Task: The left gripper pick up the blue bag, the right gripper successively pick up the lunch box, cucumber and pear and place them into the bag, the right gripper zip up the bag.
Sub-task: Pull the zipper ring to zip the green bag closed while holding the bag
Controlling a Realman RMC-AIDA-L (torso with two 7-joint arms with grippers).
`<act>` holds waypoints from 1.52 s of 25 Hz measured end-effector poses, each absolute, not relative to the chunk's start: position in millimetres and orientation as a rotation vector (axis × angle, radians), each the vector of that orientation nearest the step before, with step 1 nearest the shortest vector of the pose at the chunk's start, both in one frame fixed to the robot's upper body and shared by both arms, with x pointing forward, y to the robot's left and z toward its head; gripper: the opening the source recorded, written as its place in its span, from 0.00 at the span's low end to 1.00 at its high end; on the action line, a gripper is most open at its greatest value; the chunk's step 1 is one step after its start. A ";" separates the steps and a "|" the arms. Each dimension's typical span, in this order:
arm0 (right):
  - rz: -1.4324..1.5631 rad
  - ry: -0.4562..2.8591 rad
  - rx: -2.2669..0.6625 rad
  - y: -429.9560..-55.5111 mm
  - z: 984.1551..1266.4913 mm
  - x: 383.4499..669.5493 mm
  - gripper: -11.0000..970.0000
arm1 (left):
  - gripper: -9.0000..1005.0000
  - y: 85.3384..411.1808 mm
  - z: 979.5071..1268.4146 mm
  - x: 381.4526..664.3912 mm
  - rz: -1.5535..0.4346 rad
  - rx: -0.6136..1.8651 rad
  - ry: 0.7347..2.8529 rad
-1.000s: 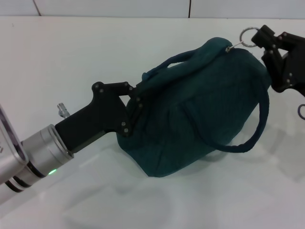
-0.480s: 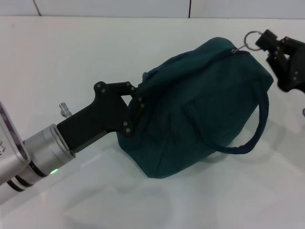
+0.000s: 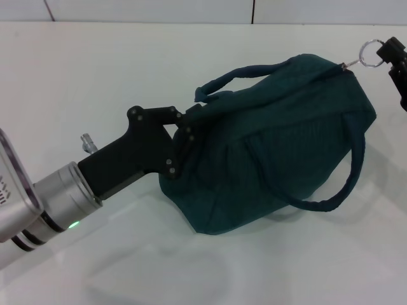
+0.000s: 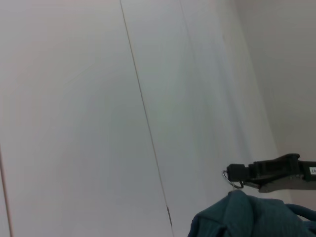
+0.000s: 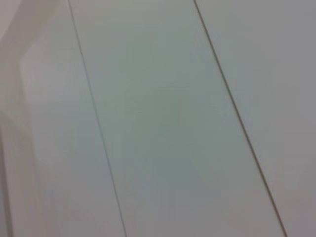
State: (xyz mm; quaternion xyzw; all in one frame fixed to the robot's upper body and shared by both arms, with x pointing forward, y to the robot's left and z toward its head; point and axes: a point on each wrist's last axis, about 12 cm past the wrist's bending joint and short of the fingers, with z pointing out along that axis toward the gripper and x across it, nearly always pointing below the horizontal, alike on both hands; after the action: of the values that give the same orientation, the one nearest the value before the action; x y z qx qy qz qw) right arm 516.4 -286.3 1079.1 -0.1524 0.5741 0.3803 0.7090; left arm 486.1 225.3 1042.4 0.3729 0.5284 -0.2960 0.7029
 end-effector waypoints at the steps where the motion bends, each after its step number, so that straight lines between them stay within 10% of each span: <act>1: 0.842 1.283 -0.333 -287.1 1077.9 516.3 0.03 | 0.06 225.5 1042.5 486.3 -0.657 0.829 1.176; 24: 0.726 1.387 -0.282 -312.3 1063.2 510.1 0.03 | 0.06 223.2 1047.2 493.5 -0.649 0.841 1.158; 38: 0.686 1.487 -0.478 -294.6 1050.5 515.6 0.24 | 0.05 216.5 1050.1 497.4 -0.666 0.880 1.136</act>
State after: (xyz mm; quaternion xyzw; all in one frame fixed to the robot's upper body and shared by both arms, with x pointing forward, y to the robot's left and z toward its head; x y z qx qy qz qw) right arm 515.6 -294.6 1050.5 -0.2110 0.6567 0.3028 0.6576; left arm 497.4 216.5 1050.1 0.3952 0.5105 -0.2994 0.7026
